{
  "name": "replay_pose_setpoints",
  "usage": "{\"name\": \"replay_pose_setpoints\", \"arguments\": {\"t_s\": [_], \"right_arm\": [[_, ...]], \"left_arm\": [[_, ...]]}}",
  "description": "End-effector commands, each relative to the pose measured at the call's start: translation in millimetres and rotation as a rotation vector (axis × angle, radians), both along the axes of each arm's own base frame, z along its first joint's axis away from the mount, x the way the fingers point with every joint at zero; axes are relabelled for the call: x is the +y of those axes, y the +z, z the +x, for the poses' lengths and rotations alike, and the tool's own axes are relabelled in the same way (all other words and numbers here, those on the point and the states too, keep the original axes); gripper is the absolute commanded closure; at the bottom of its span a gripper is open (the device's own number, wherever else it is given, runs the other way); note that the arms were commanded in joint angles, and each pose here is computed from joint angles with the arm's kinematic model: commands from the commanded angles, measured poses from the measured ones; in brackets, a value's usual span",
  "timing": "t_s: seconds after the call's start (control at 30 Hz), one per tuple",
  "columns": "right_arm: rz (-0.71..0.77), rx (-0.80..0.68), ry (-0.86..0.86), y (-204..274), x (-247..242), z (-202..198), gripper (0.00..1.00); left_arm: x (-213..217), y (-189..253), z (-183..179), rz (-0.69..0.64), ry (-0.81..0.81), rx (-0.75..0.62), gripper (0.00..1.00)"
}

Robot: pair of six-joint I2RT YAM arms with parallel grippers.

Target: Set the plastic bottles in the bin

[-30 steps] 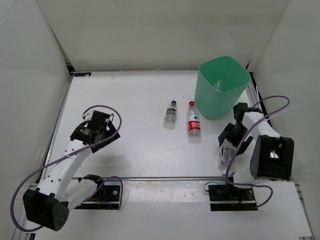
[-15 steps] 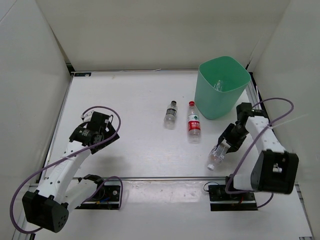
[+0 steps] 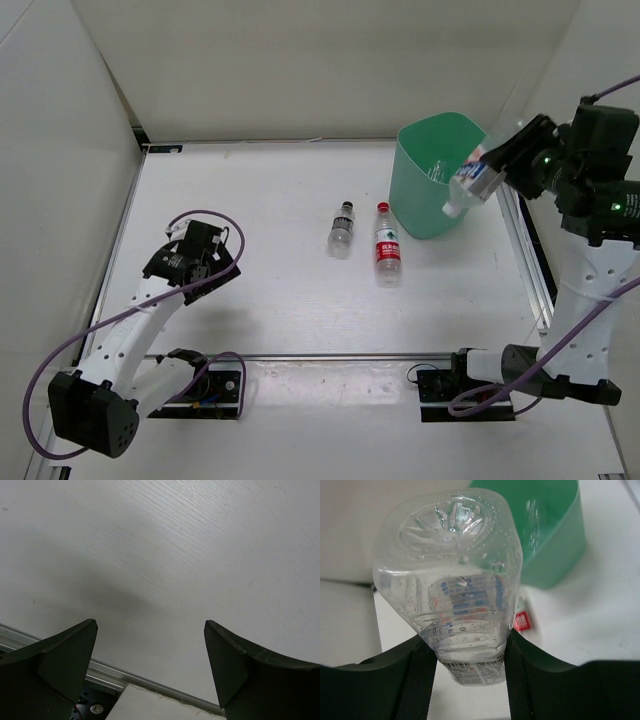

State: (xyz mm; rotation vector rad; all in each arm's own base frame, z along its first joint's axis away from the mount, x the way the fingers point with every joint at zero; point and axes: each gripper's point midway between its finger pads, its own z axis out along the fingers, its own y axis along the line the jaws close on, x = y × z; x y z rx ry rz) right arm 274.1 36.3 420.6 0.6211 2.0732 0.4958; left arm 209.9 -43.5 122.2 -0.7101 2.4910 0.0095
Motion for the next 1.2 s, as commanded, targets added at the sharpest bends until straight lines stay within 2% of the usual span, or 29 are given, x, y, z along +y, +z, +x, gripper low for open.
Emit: {"name": "replay_pose_setpoints", "arguments": {"t_s": [0.0, 0.03, 0.13, 0.23, 0.27, 0.3, 0.33, 0.37, 0.5, 0.57, 0.6, 0.63, 0.77, 0.9, 1.17], "right_arm": [[-0.095, -0.091, -0.085, 19, -24, 51, 0.72], [-0.111, -0.158, -0.094, 31, -28, 69, 0.70], [-0.127, -0.219, -0.090, 34, -31, 108, 0.60], [-0.142, -0.164, -0.068, 10, -32, 140, 0.53], [-0.133, -0.118, -0.050, -9, -29, 154, 0.46], [-0.140, -0.110, -0.022, -13, -27, 160, 0.26], [-0.136, -0.124, -0.014, -9, -25, 165, 0.13], [-0.128, -0.065, -0.002, -23, -24, 169, 0.00], [-0.065, -0.004, -0.009, -24, -17, 145, 0.00], [-0.014, -0.038, 0.033, -14, -1, 118, 0.00], [0.009, 0.037, 0.061, -45, 5, 110, 0.00], [0.019, 0.002, 0.095, -38, 15, 91, 0.00], [-0.001, 0.037, 0.208, -65, 38, 56, 0.00], [-0.047, 0.071, 0.217, -80, 39, 25, 0.00], [-0.044, 0.069, 0.279, -77, 48, -11, 0.00]], "left_arm": [[-3, 16, 19, 0.006, -0.016, -0.061, 0.00], [-6, 19, 24, 0.001, -0.029, -0.058, 0.00], [-12, 25, 32, -0.004, -0.072, -0.062, 0.00], [-33, 34, 49, -0.052, -0.210, -0.097, 0.00], [-41, 38, 54, -0.080, -0.227, -0.094, 0.00], [-45, 42, 59, -0.087, -0.243, -0.108, 0.00], [-47, 45, 65, -0.090, -0.244, -0.120, 0.00], [-53, 49, 70, -0.101, -0.260, -0.120, 0.00], [-70, 61, 100, -0.122, -0.273, -0.192, 0.00], [-92, 68, 124, -0.151, -0.323, -0.253, 0.00], [-98, 69, 134, -0.158, -0.342, -0.268, 0.00], [-108, 69, 141, -0.149, -0.387, -0.273, 0.00], [-160, 62, 174, -0.125, -0.531, -0.256, 0.02], [-212, 39, 203, -0.130, -0.608, -0.221, 0.05], [-269, 2, 224, -0.135, -0.683, -0.177, 0.06]]}}
